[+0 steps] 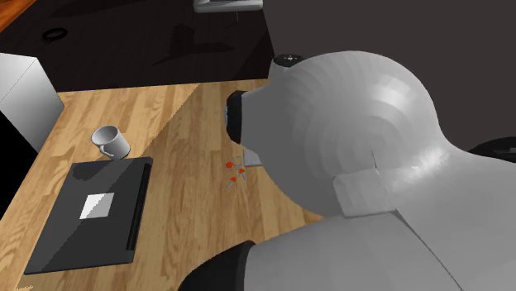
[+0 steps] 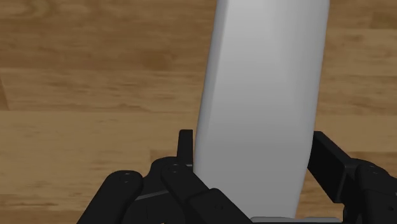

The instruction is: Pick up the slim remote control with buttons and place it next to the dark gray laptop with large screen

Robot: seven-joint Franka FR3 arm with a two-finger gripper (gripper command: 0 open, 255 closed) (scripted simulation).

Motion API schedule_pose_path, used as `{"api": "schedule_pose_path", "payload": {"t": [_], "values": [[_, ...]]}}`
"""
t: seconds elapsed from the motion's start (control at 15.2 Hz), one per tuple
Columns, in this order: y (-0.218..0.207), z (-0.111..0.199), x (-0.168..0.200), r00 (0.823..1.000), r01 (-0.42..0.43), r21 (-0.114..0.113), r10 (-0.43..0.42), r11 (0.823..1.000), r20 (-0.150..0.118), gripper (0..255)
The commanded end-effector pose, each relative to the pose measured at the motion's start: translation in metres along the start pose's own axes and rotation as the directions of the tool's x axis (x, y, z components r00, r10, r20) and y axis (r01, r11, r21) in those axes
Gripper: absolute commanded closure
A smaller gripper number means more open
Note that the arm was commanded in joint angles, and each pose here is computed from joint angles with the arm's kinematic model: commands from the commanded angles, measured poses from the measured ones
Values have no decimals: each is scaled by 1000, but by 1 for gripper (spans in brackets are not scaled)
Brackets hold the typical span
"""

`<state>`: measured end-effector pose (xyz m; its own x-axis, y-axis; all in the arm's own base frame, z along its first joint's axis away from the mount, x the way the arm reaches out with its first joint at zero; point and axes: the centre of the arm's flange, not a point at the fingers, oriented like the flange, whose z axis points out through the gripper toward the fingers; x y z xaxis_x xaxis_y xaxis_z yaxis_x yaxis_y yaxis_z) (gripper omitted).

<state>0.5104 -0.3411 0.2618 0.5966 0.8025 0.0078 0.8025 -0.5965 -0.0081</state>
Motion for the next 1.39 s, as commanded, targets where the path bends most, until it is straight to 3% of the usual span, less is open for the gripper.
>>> {"api": "schedule_pose_path", "payload": {"t": [0.0, 1.32], "values": [[-12, -1, 24, 1000, -1, 0, 1, 1000, 0, 255], [-132, 1, 263, 1000, -1, 0, 1, 1000, 0, 255]]}}
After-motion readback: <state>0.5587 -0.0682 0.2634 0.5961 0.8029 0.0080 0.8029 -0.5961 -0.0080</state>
